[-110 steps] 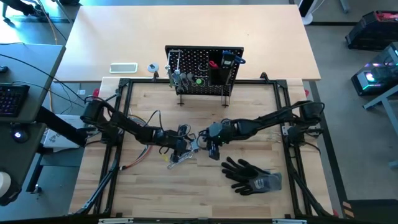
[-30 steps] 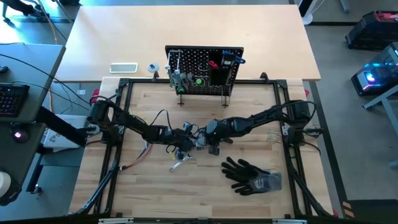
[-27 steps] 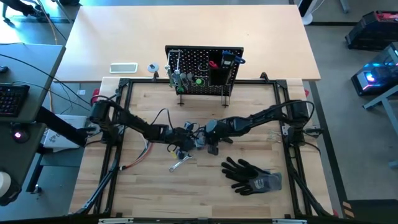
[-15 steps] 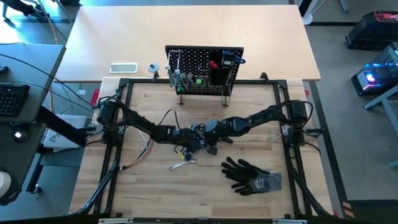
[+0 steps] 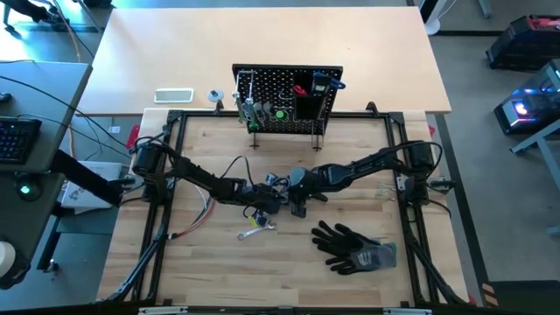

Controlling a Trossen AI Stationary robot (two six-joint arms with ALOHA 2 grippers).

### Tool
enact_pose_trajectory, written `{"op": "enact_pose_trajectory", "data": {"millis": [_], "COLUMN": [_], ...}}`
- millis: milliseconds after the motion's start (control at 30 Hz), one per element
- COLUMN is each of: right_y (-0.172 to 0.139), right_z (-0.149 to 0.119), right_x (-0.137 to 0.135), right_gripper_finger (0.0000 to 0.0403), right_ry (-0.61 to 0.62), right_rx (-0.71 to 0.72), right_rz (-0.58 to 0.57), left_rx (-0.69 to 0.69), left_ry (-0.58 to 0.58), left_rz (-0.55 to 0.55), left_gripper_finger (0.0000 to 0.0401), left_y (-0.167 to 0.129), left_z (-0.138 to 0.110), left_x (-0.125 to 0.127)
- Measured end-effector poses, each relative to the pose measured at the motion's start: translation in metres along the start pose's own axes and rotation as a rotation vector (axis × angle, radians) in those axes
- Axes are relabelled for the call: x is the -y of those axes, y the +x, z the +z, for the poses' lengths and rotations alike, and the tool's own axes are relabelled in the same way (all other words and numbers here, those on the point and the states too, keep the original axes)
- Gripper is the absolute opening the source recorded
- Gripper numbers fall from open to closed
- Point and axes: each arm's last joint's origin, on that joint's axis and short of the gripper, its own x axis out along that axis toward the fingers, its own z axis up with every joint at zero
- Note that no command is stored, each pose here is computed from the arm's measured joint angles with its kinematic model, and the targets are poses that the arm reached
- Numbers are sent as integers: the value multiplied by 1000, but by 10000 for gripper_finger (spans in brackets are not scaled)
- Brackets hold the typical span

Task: Hang tools onto peg board
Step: Put the gray hex key set into the black bin on the peg board

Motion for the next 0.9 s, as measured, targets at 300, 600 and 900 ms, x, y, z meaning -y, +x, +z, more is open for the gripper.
{"op": "enact_pose_trajectory", "data": {"millis": [300,600,900], "right_y": [-51,-97,-101], "right_z": [10,12,6], "right_x": [-23,-54,-73], "right_gripper_finger": [82,82,82], "right_ry": [-51,-84,-100], "right_rx": [24,103,109], "right_rz": [-113,-188,-184], "left_rx": [78,385,625], "left_ry": [-51,-84,-76], "left_rz": [89,356,591], "left_gripper_finger": [55,54,54], "left_y": [-45,-131,-204], "left_z": [26,62,94], "left_x": [-25,-75,-144]}}
